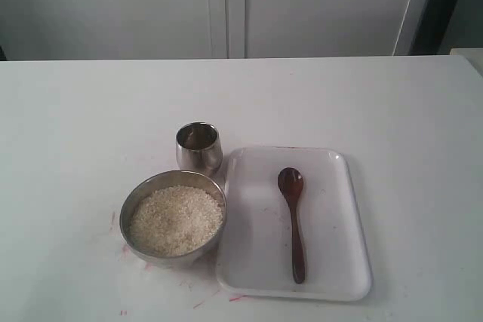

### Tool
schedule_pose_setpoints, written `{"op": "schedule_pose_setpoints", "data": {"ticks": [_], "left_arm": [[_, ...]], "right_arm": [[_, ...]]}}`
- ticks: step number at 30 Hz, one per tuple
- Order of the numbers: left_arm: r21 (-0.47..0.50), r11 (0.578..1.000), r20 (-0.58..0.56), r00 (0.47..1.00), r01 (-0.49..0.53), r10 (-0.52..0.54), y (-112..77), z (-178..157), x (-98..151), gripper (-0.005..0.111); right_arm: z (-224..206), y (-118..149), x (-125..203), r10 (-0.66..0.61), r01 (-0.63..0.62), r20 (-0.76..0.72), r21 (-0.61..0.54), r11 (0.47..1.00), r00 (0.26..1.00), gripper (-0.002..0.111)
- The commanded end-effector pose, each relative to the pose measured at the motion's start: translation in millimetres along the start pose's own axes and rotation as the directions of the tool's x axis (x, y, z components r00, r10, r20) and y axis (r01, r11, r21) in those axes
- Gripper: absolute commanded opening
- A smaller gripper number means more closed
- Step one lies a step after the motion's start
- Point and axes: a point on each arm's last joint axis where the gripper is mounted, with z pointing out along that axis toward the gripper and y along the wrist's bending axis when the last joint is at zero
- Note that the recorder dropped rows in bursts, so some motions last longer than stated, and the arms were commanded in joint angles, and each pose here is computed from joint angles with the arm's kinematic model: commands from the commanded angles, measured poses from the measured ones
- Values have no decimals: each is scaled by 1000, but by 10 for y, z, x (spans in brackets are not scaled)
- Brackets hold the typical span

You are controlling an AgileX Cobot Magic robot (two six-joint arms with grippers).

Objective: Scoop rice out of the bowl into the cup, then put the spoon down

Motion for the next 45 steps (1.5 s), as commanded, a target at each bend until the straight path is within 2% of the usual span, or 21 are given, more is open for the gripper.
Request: {"op": "schedule_pose_setpoints", "data": {"ticks": [1,45], "left_arm": [[-1,1000,13,1000,13,-13,4,-3,-25,14],[-1,1000,13,1000,13,-13,4,-3,-25,14]], "right_arm": [[-9,-9,138,-18,20,-138,11,1000,990,0],[-9,-7,140,-11,13,-140,9,1000,990,0]]}}
